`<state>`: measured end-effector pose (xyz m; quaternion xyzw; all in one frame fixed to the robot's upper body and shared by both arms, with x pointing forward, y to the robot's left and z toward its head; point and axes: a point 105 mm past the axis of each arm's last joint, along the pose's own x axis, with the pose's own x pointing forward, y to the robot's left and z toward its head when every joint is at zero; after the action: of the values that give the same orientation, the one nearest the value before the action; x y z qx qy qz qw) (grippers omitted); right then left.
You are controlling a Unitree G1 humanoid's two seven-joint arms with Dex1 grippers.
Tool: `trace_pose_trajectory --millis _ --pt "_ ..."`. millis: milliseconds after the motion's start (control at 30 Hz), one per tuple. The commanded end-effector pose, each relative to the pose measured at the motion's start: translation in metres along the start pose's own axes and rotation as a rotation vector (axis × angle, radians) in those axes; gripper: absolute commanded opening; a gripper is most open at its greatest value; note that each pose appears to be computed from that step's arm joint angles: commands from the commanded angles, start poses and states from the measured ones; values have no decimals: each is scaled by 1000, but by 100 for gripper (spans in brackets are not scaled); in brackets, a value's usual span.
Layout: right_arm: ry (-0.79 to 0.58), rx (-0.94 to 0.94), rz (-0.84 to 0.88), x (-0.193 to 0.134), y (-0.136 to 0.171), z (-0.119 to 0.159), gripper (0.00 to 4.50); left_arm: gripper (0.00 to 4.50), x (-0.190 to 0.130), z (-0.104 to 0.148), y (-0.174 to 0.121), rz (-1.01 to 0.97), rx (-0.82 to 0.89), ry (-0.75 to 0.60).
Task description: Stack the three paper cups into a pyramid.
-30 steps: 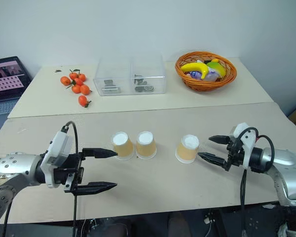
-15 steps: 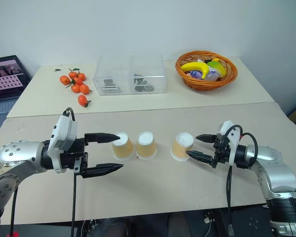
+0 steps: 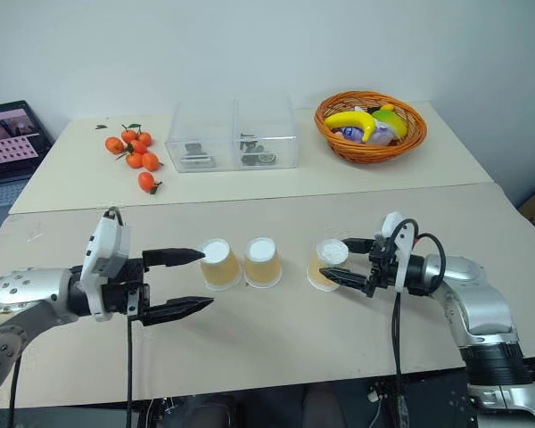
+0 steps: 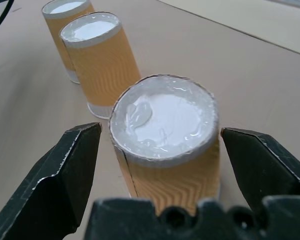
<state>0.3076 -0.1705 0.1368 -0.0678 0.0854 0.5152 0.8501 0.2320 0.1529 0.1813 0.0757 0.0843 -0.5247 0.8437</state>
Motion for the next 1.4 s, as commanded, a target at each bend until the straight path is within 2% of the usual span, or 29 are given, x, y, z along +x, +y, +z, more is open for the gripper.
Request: trace_pose_trajectory --millis 33,133,167,267,433,567,700,800,1100,1400 --pt "-37 -49 -4 4 -5 12 380 450 -15 4 11 74 50 -12" --pt "-43 -44 -8 9 -9 16 285 450 -23 0 17 127 40 -19" --pt "-41 -54 -14 10 -11 17 273 450 -26 -3 19 146 30 -19" --pt "-38 -98 -25 8 -16 25 273 450 -30 -10 19 174 10 -24" --pt "-112 -224 -19 5 -26 83 273 450 -32 -19 16 186 -10 -24" --pt "-164 -342 94 18 -8 131 273 450 -32 -25 15 193 -21 -26" --pt "-231 -331 277 37 24 158 273 450 -32 -25 15 201 -19 -41" --pt "-233 -298 369 47 39 161 273 450 -31 -24 15 201 -8 -50" --pt "-193 -290 478 78 51 171 273 450 -27 -22 19 235 29 -79" --pt "-85 -249 577 97 61 161 273 450 -18 -23 19 225 23 -103"
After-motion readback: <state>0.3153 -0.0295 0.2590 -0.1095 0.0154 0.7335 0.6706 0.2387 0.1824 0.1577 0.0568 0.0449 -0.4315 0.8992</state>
